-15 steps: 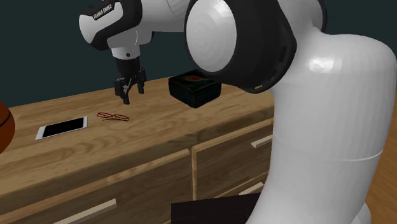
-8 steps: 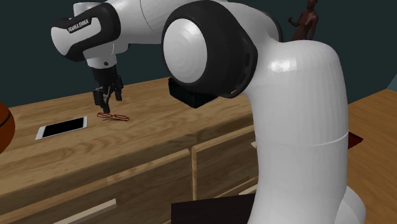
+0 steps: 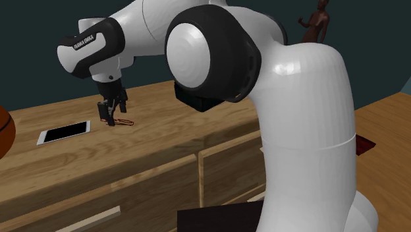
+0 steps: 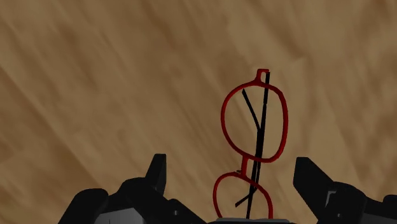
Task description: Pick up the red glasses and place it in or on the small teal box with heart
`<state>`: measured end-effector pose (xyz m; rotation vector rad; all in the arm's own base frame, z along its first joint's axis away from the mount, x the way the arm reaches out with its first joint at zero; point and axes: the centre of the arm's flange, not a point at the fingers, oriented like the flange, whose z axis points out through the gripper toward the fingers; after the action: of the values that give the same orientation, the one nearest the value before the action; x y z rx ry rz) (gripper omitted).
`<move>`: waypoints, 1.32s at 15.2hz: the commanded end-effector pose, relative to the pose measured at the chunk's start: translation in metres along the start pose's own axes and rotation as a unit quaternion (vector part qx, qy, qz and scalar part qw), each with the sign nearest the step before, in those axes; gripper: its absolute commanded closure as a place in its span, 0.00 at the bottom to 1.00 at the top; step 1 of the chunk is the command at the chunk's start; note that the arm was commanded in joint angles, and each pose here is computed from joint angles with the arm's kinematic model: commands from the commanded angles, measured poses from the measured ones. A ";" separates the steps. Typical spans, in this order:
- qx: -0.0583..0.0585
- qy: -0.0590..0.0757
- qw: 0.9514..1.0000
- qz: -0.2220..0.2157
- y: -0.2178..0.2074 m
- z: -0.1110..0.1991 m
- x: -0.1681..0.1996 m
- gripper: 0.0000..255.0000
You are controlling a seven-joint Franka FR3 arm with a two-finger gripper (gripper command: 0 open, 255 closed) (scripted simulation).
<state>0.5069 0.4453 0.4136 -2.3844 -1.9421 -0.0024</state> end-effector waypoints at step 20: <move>0.000 0.000 1.000 0.000 -0.001 -0.019 0.001 1.00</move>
<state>0.5074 0.4461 0.4273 -2.3842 -1.9422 -0.0035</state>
